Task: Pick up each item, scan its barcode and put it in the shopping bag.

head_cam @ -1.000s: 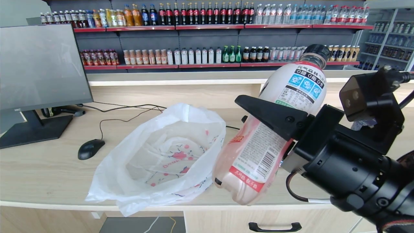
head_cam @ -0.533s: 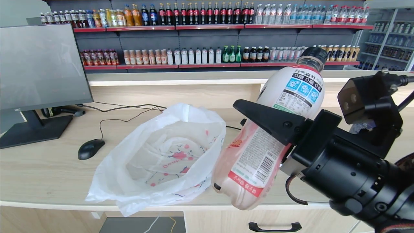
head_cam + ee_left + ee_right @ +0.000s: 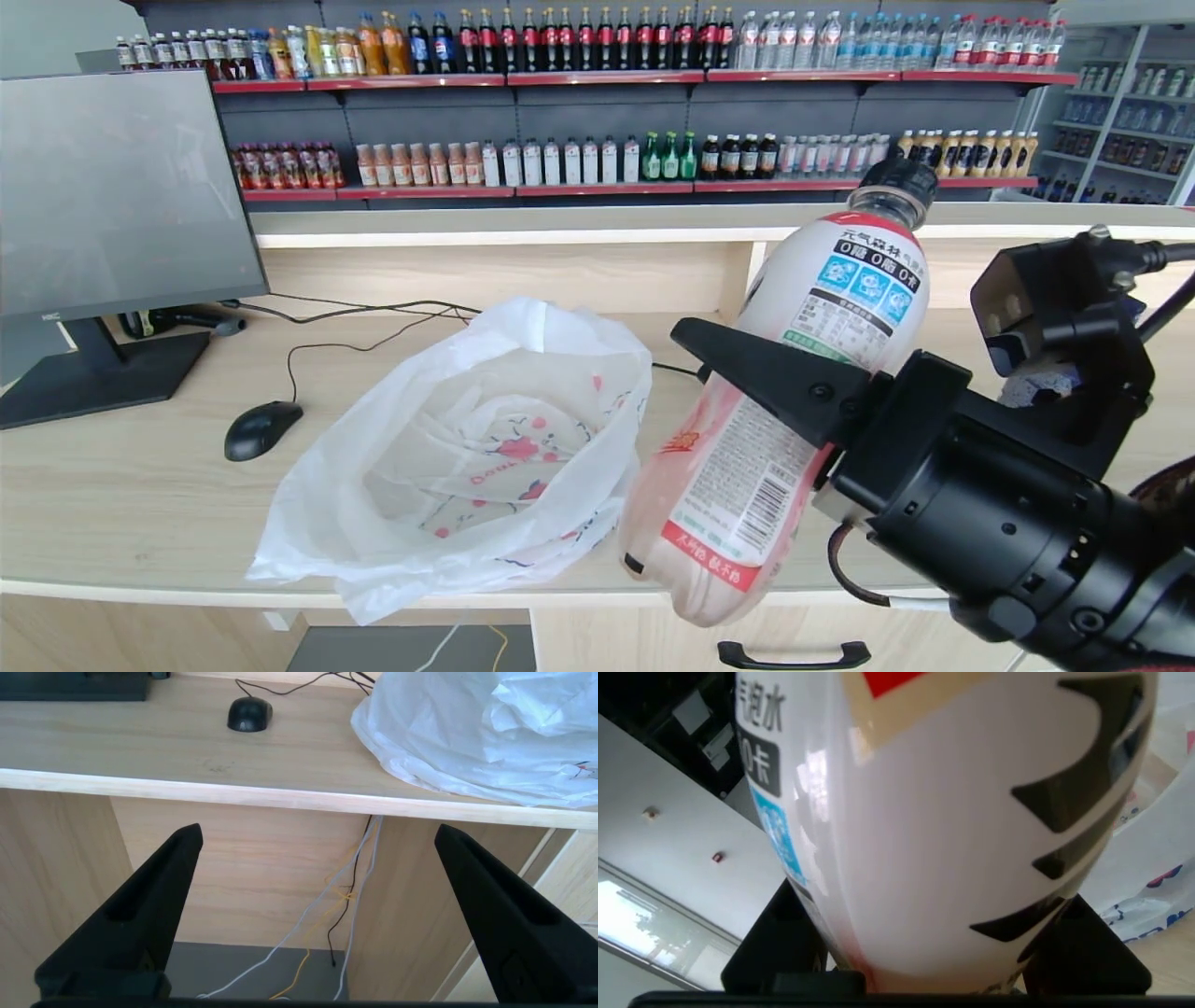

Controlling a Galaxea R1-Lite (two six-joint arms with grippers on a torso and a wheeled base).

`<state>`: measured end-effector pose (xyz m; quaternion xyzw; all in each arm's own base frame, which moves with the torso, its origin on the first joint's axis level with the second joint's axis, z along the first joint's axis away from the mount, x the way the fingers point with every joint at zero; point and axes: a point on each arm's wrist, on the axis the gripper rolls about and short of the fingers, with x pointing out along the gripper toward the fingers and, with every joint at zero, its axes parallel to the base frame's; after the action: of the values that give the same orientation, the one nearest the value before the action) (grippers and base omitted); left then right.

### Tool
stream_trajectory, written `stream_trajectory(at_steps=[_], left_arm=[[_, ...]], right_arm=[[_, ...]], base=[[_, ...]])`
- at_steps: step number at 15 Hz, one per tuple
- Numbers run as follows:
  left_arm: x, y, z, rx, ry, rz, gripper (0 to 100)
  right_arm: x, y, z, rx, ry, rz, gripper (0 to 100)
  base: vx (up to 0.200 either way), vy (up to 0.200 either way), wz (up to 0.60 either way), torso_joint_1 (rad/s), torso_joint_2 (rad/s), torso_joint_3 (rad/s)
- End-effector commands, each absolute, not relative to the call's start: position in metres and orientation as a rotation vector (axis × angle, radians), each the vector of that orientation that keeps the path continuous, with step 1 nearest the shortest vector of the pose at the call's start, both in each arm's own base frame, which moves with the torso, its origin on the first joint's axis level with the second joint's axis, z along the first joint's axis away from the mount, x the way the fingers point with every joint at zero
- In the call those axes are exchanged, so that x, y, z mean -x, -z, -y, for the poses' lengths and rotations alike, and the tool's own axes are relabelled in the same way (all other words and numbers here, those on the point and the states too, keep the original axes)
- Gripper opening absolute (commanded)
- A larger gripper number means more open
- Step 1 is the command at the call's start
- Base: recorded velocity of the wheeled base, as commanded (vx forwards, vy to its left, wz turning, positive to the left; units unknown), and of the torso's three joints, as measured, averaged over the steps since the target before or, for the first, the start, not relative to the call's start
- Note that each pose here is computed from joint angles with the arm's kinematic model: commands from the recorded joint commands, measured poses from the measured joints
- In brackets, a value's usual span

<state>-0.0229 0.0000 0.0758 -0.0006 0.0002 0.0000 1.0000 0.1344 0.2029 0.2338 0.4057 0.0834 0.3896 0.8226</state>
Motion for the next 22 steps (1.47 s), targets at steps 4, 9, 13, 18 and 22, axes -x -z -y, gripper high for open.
stream_trajectory(at_steps=[4, 9, 13, 18, 22], left_arm=[[0.023, -0.076, 0.000, 0.002, 0.000, 0.000, 100], [0.023, -0.076, 0.000, 0.002, 0.000, 0.000, 100], [0.023, -0.076, 0.000, 0.002, 0.000, 0.000, 100], [0.023, -0.076, 0.000, 0.002, 0.000, 0.000, 100], [0.023, -0.076, 0.000, 0.002, 0.000, 0.000, 100]], right_arm=[[-0.140, -0.214, -0.188, -0.832, -0.779, -0.170, 0], [-0.161, -0.188, -0.171, -0.611, -0.666, -0.116, 0], [-0.166, -0.192, -0.164, -0.593, -0.640, -0.057, 0], [-0.206, -0.188, -0.143, -0.543, -0.515, 0.111, 0], [-0.225, -0.195, -0.125, -0.498, -0.420, 0.176, 0]], base=[[0.000, 0.000, 0.00, 0.000, 0.00, 0.000], [0.000, 0.000, 0.00, 0.000, 0.00, 0.000], [0.000, 0.000, 0.00, 0.000, 0.00, 0.000], [0.000, 0.000, 0.00, 0.000, 0.00, 0.000], [0.000, 0.000, 0.00, 0.000, 0.00, 0.000]])
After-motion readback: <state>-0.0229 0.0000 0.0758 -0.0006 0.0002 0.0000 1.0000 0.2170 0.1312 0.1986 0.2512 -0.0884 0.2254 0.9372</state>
